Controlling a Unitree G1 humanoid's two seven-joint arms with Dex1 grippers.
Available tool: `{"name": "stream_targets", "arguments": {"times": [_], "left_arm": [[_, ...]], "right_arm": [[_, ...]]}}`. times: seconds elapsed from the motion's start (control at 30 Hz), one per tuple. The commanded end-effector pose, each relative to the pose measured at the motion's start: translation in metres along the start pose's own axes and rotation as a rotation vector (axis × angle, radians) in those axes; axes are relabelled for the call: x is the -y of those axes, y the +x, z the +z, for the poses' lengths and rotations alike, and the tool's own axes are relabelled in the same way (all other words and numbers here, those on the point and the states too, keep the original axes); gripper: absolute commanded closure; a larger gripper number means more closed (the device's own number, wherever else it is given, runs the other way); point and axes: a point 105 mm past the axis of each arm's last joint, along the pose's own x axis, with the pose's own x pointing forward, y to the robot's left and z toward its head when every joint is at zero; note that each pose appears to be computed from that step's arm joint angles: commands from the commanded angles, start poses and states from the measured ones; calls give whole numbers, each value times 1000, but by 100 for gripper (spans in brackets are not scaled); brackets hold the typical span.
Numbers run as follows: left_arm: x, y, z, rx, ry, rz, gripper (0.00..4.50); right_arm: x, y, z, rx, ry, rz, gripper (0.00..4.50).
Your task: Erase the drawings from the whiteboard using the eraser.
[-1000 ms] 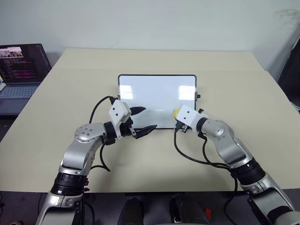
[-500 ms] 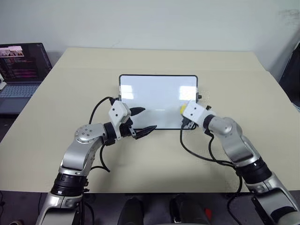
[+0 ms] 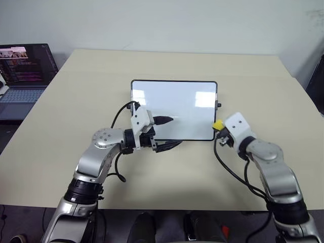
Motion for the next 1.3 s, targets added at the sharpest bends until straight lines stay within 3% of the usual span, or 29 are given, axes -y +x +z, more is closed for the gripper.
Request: {"name": "stream_targets", "arguments": {"times": [0.03, 0.47, 0.73, 1.03, 1.2, 1.3], "left_arm": [[6, 15, 11, 46, 59, -71, 0], [33, 56, 19, 92, 154, -269, 0], [38, 61, 23, 102, 168, -287, 0], [35, 53, 19, 84, 150, -235, 0], [22, 34, 18, 81, 94, -99, 0], [8, 7, 15, 83, 16, 51, 0]], "right_arm": [[18, -11, -3, 0, 22, -99, 320], [64, -7, -43, -20, 415, -389, 320], [68, -3, -45, 1, 503, -408, 320], [71, 5, -45, 13, 507, -433, 17], [76, -4, -6, 183, 465, -440, 4], [54, -11, 21, 293, 465, -337, 4]]}}
